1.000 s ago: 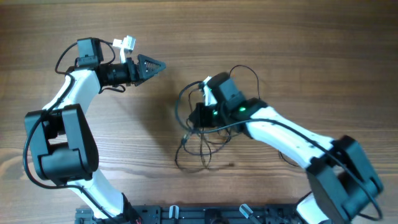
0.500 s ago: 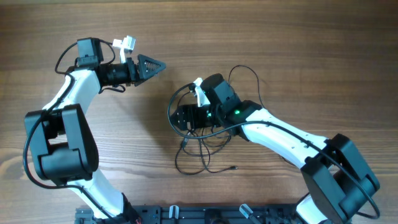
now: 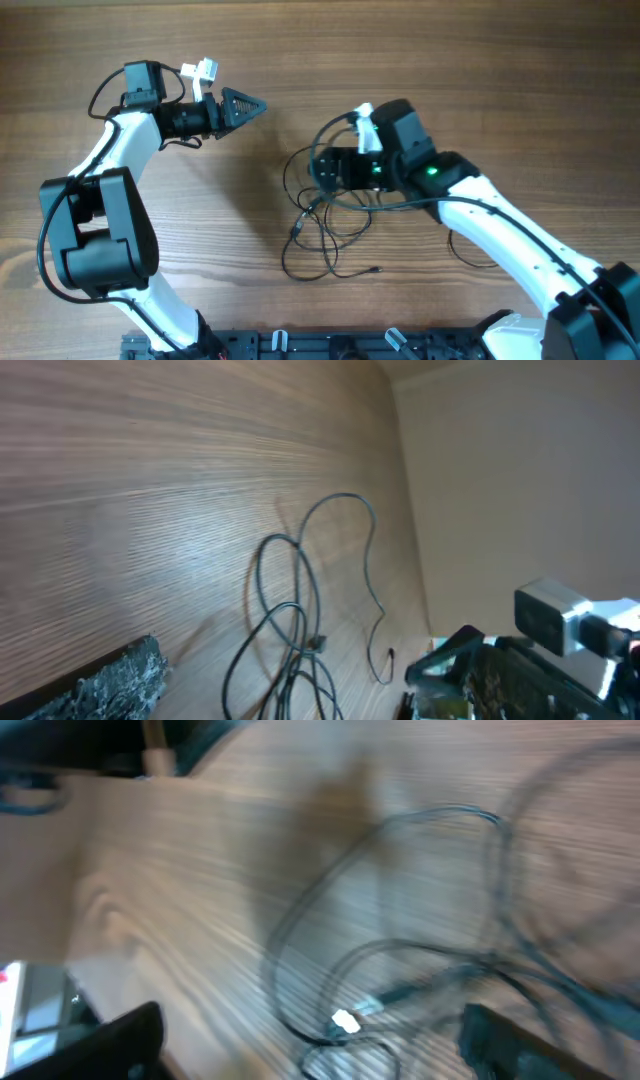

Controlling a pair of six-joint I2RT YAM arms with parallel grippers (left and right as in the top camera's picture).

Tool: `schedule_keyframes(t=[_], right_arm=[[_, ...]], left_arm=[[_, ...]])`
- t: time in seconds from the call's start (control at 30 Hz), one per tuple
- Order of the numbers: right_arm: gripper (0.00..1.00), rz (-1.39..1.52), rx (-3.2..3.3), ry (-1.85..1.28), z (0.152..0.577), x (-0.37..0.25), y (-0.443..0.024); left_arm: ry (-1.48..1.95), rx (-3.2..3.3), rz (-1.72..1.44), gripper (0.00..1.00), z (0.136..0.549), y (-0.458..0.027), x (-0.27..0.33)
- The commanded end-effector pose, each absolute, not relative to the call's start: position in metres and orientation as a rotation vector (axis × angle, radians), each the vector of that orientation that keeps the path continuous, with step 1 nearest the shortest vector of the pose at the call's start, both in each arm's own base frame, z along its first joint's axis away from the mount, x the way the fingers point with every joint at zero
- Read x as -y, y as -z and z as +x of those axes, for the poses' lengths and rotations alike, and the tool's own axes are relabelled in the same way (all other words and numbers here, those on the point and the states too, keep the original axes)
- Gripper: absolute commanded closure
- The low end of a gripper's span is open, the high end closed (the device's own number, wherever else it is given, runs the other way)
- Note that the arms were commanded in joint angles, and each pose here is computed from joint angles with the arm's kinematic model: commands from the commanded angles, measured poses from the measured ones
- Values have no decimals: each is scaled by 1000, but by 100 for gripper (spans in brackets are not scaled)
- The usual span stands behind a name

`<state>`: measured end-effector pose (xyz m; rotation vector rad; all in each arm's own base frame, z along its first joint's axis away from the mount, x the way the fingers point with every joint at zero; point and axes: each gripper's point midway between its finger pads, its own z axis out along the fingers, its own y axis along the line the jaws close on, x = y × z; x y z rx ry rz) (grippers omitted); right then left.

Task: Untangle cables

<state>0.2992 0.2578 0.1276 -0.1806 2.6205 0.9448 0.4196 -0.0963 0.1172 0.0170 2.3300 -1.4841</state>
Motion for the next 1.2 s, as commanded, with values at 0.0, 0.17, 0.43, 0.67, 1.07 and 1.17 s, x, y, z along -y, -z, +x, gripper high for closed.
schedule_keyframes(t=[0.0, 0.17, 0.43, 0.67, 1.07, 1.17], right_arm=[[0, -64, -2702, -769, 302, -232, -105], [0, 146, -2771, -488, 304, -194, -68], [0, 228, -2834, -434, 314, -186, -26], [0, 228, -2802, -468, 326, -191, -20], [0, 360, -2802, -508, 345, -142, -20], [0, 390, -2794, -520, 348, -136, -20]], left_arm=[[1354, -2461, -160, 2, 425, -92, 88], [1379, -2495, -192, 41, 420, -98, 106], [984, -2632, -177, 35, 396, -125, 121], [954, -2814, -5, 30, 342, -117, 178], [427, -3090, 4, 24, 277, -80, 188], [426, -3099, 36, 28, 270, -75, 194]])
